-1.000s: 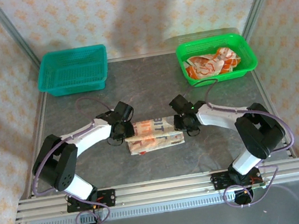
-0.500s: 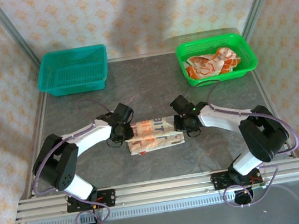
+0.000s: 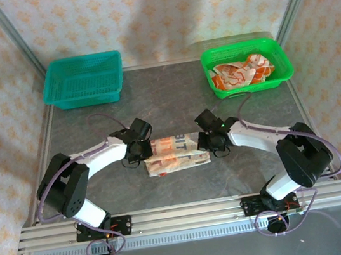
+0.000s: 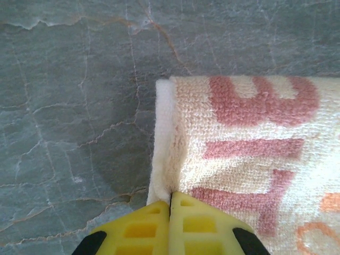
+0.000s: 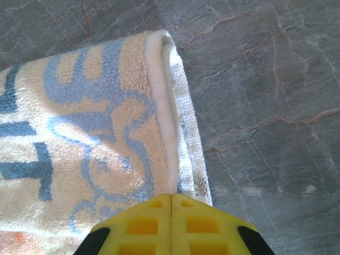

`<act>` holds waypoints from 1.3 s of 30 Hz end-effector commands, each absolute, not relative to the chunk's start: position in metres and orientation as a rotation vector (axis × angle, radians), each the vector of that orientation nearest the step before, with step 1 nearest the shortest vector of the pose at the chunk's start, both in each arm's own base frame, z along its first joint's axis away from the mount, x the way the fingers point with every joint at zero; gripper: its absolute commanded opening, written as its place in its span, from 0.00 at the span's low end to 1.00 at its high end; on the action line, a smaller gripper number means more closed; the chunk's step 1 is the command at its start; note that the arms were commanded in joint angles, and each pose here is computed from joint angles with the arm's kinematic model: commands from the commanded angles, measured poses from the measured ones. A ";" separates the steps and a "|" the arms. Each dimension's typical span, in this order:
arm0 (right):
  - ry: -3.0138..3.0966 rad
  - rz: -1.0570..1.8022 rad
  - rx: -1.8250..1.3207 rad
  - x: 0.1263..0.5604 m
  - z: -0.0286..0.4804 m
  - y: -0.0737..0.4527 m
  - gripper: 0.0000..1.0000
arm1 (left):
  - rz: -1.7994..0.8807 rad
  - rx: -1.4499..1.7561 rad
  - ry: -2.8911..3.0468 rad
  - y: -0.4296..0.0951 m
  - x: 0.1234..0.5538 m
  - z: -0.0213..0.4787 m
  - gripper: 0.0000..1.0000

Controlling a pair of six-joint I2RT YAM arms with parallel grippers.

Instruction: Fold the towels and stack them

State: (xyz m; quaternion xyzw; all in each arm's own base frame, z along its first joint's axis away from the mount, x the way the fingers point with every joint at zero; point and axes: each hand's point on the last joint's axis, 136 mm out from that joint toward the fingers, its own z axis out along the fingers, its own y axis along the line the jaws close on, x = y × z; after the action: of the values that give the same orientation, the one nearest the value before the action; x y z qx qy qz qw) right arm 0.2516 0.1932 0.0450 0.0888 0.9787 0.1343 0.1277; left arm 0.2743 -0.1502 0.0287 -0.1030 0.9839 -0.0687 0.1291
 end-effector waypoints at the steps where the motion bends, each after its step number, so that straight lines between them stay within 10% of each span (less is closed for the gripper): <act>1: 2.822 0.347 0.217 0.253 0.060 0.188 0.00 | -0.207 -0.330 2.857 -0.144 0.263 0.040 0.00; 39: 2.990 0.374 0.127 0.198 0.043 0.173 0.00 | -0.230 -0.459 2.921 -0.157 0.171 0.038 0.00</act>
State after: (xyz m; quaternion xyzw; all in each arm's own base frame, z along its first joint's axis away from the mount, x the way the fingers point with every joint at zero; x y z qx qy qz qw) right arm 0.2031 0.1707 0.0452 0.0320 0.9906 0.1141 0.0688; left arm 0.1804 -0.1701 0.0464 -0.1498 0.9776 -0.1130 0.0957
